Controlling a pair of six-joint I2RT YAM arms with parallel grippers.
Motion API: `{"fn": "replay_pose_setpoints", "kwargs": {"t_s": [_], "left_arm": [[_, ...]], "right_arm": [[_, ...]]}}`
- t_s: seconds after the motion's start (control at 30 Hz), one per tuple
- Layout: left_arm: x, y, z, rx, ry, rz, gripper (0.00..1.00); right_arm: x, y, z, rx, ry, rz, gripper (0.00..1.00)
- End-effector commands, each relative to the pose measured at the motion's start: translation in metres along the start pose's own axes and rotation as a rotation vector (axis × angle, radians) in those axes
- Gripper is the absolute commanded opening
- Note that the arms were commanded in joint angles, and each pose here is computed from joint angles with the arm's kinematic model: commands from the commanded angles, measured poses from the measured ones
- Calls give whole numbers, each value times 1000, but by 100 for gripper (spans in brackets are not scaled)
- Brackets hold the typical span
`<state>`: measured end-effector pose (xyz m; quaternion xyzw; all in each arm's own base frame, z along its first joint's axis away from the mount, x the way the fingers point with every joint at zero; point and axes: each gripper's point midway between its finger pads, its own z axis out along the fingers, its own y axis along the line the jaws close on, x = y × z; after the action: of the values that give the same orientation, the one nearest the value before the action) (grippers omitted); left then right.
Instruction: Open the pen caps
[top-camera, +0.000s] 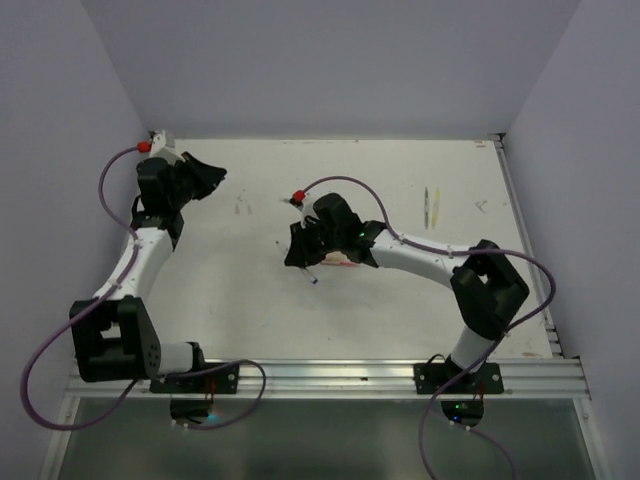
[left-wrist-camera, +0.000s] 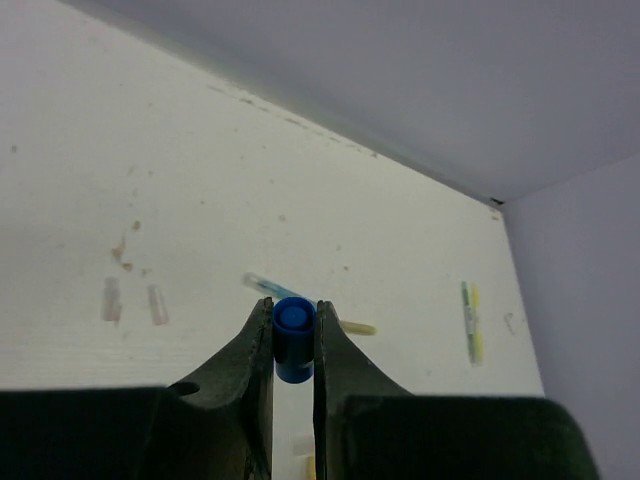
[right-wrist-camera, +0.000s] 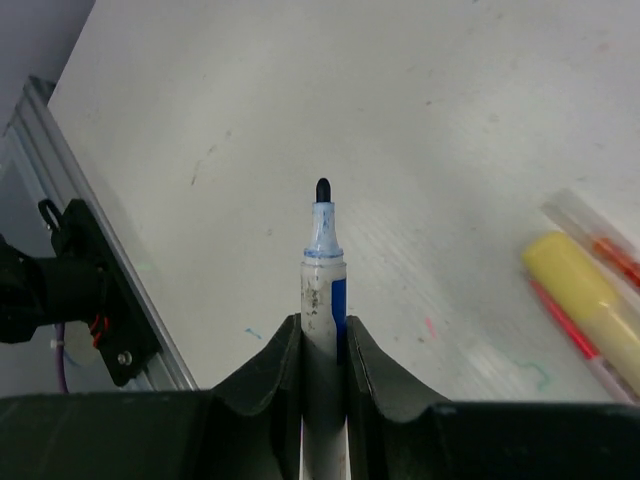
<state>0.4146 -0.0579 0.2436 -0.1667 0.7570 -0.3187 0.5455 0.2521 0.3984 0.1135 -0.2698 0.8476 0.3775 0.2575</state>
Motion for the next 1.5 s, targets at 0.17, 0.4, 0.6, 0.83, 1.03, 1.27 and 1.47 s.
{"fn": "replay_pose_setpoints", "kwargs": {"t_s": [0.17,0.4,0.6,0.83,1.03,1.27,1.47], "left_arm": [[52,116,20,-406,246,120,0],[70,143,48,-432,306,111,0],[86,168,69,-499,378,121,0],[95,178,86,-498,430,117,0],[101,180,90,-493,453,104,12],[113,187,86,-505,470,95,24],[113,188,84,-516,466,95,34]], "right_arm": [[-93,-98,-118,385,-258,87,0],[-112,-203,-208,656,-403,236,0],[-106,-250,-247,725,-478,323,0],[-101,-259,-249,703,-508,348,0],[-102,-269,-257,734,-512,375,0],[-100,-279,-276,710,-558,423,0],[-95,-283,-276,718,-554,429,0]]}}
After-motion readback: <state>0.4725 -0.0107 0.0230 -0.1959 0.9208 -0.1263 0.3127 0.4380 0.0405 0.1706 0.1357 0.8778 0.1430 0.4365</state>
